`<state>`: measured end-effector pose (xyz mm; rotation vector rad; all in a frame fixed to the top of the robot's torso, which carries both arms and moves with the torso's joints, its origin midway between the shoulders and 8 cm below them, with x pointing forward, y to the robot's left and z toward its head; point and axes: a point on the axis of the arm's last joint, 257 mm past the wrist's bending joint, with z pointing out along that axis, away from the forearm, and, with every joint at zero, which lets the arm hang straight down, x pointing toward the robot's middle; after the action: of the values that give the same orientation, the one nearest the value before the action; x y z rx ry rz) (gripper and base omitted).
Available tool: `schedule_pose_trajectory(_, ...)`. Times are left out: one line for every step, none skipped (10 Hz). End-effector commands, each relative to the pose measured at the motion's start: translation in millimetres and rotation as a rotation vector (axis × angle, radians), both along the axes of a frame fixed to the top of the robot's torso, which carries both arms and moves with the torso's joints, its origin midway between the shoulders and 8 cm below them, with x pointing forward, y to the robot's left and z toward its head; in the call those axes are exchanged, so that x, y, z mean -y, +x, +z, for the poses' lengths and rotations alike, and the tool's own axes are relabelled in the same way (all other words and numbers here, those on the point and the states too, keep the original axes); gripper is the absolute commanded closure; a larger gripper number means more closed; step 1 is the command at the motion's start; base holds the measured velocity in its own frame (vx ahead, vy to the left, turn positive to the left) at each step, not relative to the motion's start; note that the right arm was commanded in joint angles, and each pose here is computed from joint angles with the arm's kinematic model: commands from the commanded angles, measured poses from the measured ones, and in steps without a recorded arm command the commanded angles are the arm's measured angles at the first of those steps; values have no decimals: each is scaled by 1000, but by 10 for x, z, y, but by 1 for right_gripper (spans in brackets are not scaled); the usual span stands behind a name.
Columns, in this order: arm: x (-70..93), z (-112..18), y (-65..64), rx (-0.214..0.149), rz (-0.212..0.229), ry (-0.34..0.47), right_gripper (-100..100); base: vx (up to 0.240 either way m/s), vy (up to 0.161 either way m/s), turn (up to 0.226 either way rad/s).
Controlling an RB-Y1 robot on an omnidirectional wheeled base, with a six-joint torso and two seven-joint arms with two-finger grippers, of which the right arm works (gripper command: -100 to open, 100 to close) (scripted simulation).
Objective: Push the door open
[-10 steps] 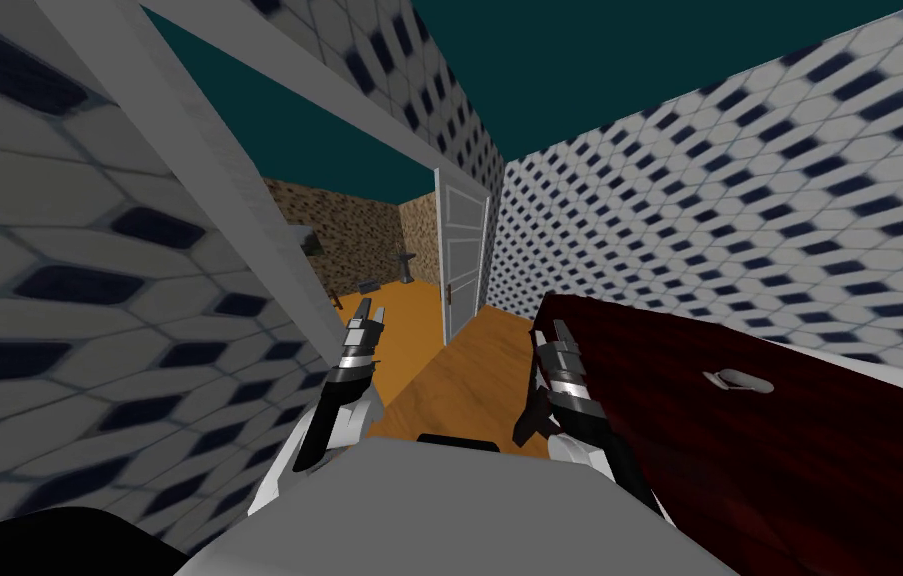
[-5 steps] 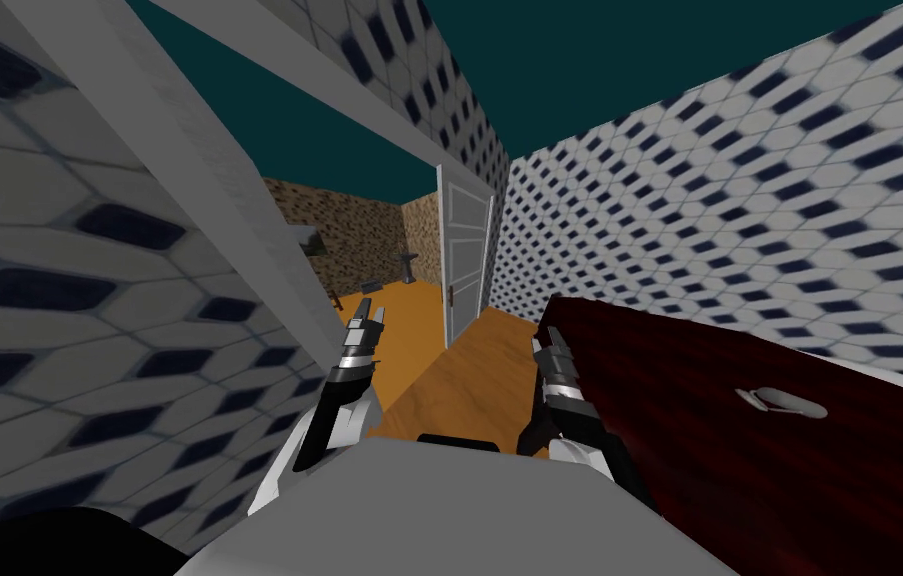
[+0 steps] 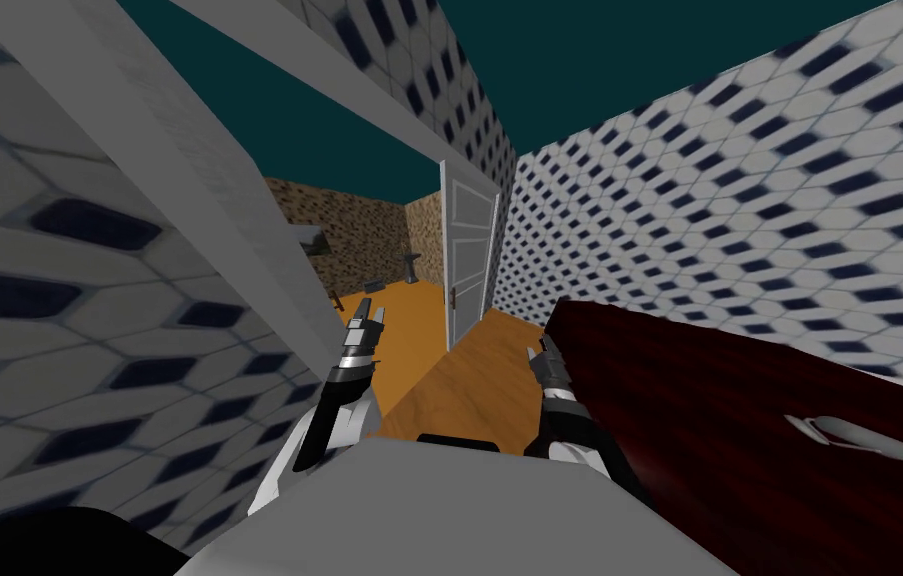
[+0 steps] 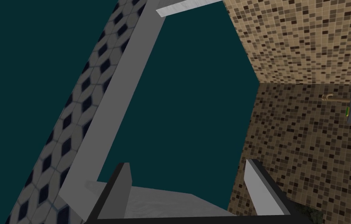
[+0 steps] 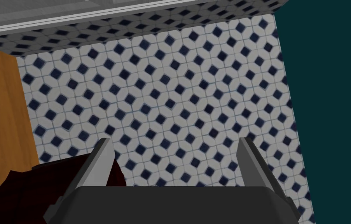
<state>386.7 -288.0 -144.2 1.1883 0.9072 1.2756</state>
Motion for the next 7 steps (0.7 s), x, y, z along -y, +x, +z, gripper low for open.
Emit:
schedule_pose_trajectory(2,-173,14,-46,8,23,-100,97,-12,51)
schedule_pose_trajectory(-2,-277,17,-73,14,37,-100,96,-9,51)
schedule_pose_trajectory(-9,-384,18,-101,19,52,-100,95,-7,54)
schedule_pose_trajectory(-19,-498,16,-130,26,69,-100,106,0,53)
schedule_pose_trajectory(-32,-612,11,-159,33,86,-100,106,4,57)
schedule_pose_trajectory(-46,-724,4,-188,40,102,-100,101,-7,48)
schedule_pose_trajectory(-63,-835,-7,-216,48,119,-100,94,3,64)
